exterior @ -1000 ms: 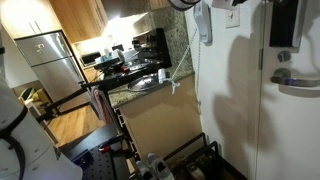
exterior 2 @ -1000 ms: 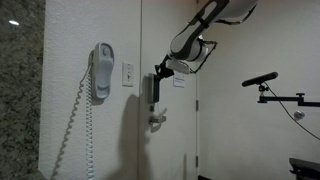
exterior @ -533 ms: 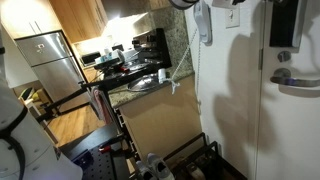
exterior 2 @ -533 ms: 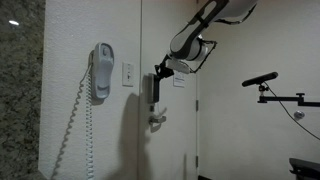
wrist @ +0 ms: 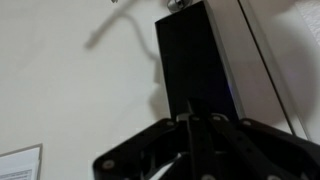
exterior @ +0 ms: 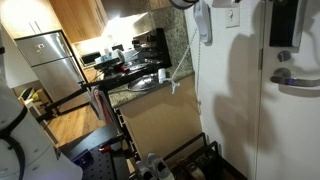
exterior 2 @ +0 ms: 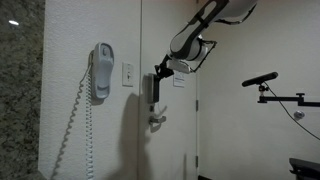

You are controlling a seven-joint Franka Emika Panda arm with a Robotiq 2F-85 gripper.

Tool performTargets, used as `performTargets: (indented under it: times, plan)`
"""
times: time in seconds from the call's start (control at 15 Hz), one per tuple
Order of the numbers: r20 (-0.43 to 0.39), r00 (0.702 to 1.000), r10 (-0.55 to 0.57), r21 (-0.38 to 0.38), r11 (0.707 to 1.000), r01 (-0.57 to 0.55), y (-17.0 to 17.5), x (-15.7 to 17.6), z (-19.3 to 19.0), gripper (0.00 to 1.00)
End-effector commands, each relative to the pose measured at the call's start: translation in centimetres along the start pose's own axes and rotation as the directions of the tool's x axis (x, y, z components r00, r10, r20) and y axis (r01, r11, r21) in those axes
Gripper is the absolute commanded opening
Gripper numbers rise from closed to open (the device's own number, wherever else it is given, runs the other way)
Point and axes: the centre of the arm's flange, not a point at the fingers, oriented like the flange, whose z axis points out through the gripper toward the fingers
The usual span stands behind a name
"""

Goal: Push a button on the digital lock on the door

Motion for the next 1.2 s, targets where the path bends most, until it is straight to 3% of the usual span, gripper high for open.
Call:
performTargets:
  times: [0.0, 0.67, 1.13]
  plan:
    - [-0.063, 0.996, -0.06, 0.022, 0.998, 0.062, -1.1, 1.07, 0.2, 0.0]
    - [-0.09, 0.988, -0.125, 0.035, 0.991, 0.129, -1.94, 1.57, 0.1, 0.0]
    - [-0.168, 0.973, -0.159, 0.056, 0.984, 0.171, -1.46, 0.72, 0.12, 0.0]
